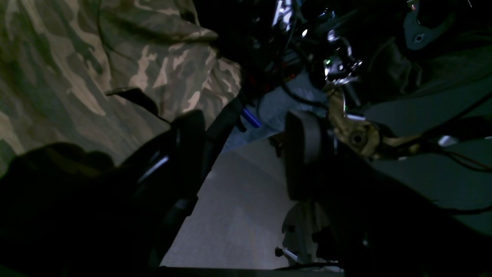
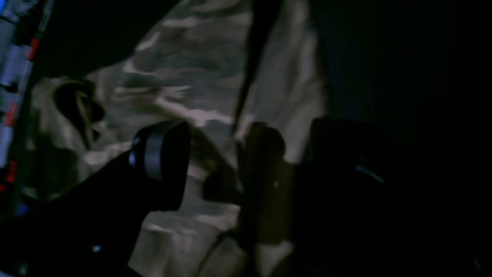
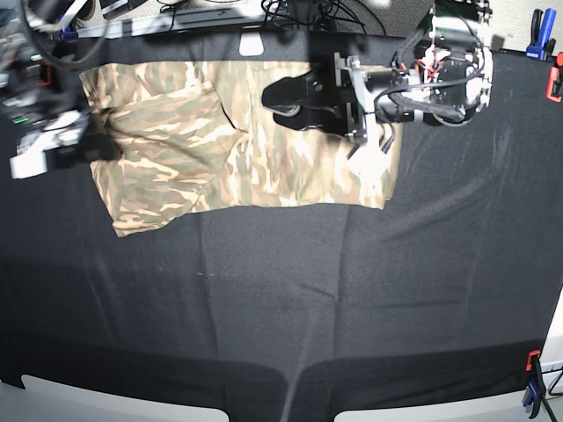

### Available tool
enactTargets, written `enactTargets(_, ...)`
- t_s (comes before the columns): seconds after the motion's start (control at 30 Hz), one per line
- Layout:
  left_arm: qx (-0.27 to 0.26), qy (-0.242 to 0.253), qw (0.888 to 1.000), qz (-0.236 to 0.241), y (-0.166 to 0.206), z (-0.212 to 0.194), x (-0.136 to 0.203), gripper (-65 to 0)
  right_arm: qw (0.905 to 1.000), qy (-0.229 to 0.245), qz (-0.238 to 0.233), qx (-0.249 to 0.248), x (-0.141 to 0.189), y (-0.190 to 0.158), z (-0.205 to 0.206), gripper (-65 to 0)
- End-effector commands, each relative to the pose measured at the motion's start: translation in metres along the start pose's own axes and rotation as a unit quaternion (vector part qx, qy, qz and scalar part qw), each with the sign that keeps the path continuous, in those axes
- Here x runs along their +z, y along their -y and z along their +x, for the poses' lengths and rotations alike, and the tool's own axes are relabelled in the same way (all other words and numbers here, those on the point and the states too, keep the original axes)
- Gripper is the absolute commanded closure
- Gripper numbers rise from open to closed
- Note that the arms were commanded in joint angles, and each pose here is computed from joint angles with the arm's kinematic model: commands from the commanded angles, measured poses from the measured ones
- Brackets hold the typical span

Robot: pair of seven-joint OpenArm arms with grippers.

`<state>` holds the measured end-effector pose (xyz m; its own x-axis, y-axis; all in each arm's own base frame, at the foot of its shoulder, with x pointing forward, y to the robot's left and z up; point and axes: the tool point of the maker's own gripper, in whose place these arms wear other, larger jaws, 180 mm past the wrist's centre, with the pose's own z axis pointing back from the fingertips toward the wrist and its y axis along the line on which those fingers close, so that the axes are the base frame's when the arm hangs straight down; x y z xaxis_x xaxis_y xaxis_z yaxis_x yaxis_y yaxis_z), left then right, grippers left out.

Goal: Layout the t-shirt on the table in an organized manner, then fold the t-shirt properly
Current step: 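Grasp the collar end of the strip with the right gripper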

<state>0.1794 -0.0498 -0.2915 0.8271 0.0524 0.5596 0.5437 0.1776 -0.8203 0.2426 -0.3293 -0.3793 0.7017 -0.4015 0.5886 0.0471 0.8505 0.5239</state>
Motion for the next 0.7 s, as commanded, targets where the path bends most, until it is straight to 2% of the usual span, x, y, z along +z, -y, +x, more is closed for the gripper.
enactTargets(0.0, -0.013, 0.016, 1.000, -0.015, 0.009, 0.011, 0.000, -31.2, 0.9994, 0.014, -0.014, 0.028, 0.010, 0.004, 0.021, -46.5)
enactTargets(0.1, -0.013, 0.016, 1.000, -0.015, 0.009, 0.011, 0.000, -31.2, 0.9949, -0.028, -0.078, 0.058, 0.021, 0.028, 0.020, -46.5)
enactTargets(0.23, -0.013, 0.016, 1.000, -0.015, 0.009, 0.011, 0.000, -31.2, 0.9824, -0.081, -0.148, 0.080, 0.033, 0.055, 0.009, -46.5)
enactTargets(0.5, -0.013, 0.016, 1.000, -0.015, 0.009, 0.011, 0.000, -31.2, 0.9844, -0.075, -0.141, 0.074, 0.031, 0.051, 0.010, -46.5)
enactTargets(0.67, -0.013, 0.016, 1.000, -0.015, 0.009, 0.011, 0.000, -31.2, 0.9820, -0.110, -0.125, 0.089, 0.014, 0.040, -0.003, -46.5)
